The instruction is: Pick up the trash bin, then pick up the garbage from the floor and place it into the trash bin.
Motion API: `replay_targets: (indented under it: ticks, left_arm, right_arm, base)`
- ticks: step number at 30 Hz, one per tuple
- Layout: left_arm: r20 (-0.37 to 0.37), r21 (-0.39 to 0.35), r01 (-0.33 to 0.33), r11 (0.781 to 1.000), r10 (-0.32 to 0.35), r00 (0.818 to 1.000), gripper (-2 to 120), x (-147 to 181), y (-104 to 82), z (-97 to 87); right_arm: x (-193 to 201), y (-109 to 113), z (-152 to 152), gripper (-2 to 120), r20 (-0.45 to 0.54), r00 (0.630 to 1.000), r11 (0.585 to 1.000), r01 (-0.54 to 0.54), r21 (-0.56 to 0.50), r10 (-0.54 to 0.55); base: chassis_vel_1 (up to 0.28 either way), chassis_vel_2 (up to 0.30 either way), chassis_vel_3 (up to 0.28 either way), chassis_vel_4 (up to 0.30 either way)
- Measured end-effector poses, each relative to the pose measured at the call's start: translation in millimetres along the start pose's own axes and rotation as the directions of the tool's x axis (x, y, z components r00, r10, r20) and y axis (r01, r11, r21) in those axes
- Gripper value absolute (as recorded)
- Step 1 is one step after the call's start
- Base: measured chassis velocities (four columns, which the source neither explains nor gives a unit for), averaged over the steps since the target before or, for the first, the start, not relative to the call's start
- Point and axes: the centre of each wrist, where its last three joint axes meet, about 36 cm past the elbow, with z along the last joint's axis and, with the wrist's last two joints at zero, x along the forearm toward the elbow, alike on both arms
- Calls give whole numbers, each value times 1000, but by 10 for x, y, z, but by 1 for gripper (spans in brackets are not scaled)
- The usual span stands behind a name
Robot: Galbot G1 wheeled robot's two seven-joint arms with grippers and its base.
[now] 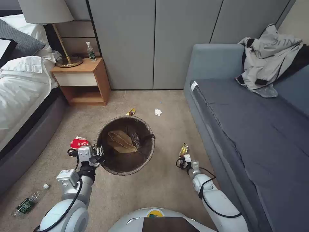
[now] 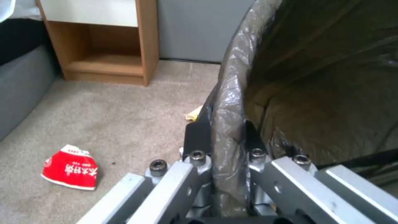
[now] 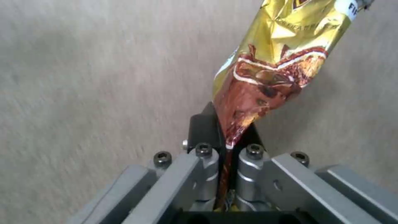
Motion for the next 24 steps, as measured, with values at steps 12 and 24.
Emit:
replay_targets:
  ticks: [12,24]
  left_arm:
    - [-1,-4,5,1000,-5,1000,2,-3,11,-4]
    - [-13,-10,14,1000,-14,1000,2,-8,18,15]
  right_arm:
    - [297,25,-562,0,154,986,996,46,82,-58]
    - [1165,352,-1739,0,364,888,959,240,150,-280]
  base:
    - [0,0,0,0]
    - [0,0,0,0]
